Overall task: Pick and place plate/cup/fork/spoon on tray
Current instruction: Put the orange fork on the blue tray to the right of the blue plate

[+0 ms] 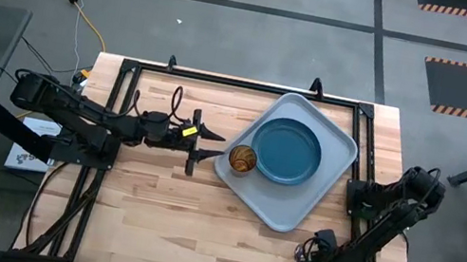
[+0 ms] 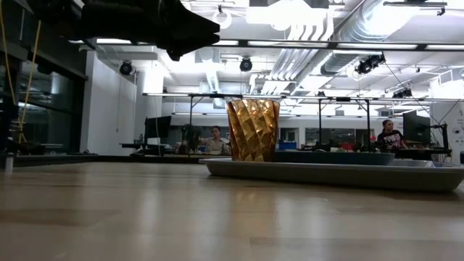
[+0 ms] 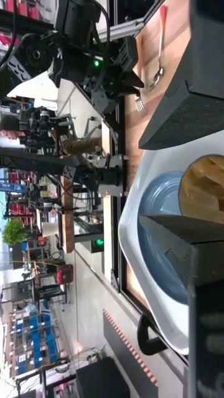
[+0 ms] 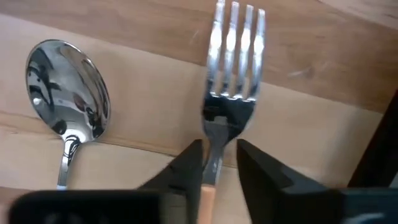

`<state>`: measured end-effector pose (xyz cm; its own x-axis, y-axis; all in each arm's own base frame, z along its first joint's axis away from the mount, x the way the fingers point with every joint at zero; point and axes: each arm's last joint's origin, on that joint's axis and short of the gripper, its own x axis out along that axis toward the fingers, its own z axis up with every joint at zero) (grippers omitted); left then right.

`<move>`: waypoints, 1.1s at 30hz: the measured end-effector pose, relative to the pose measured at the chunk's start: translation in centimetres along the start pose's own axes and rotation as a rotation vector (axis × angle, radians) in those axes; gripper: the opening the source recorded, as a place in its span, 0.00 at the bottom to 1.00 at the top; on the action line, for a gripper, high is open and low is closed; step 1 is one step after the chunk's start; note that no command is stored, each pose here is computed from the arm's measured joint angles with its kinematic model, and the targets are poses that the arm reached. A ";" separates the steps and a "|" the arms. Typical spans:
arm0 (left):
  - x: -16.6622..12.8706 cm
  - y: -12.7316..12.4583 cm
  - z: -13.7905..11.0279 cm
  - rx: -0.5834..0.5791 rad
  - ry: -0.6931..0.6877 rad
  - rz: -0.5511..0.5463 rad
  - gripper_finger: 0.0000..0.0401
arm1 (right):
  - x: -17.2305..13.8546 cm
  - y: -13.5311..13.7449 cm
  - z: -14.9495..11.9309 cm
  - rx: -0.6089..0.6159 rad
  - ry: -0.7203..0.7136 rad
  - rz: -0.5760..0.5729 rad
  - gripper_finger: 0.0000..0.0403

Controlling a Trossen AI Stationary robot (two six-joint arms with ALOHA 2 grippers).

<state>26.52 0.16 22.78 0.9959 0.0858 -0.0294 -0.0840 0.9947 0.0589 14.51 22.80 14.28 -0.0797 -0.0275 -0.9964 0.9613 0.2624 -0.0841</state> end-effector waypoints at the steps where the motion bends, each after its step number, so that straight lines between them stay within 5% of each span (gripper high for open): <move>1: 0.0 0.1 0.0 0.000 0.000 0.002 0.42 | 0.0 -0.1 0.0 -0.004 -0.006 -0.001 0.16; 4: 0.0 0.2 0.0 0.000 -0.001 0.007 0.42 | 0.0 -0.1 0.0 -0.022 -0.036 0.018 0.03; 12: 0.0 0.6 0.0 -0.001 -0.006 0.023 0.42 | -4.0 -0.3 0.3 -0.082 -0.120 0.087 0.02; 18: -0.1 1.1 0.4 0.004 -0.023 0.041 0.42 | -10.1 1.0 1.2 -0.221 -0.468 0.452 0.01; 21: 0.0 1.1 0.8 0.000 -0.037 0.040 0.42 | -11.6 2.4 3.0 -0.265 -0.677 0.526 0.01; 25: 0.3 0.8 1.9 -0.043 -0.078 -0.040 0.42 | -12.5 5.2 6.6 -0.340 -0.902 0.489 0.00; 33: 0.4 0.3 2.6 -0.052 -0.098 -0.250 0.43 | -17.6 9.6 13.9 -0.531 -1.117 0.548 0.00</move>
<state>26.98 0.30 25.33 0.9843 -0.1657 0.0604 0.1653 0.9862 0.0104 28.81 12.37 31.13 0.7774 -0.4960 -0.3867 0.5624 0.8235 0.0744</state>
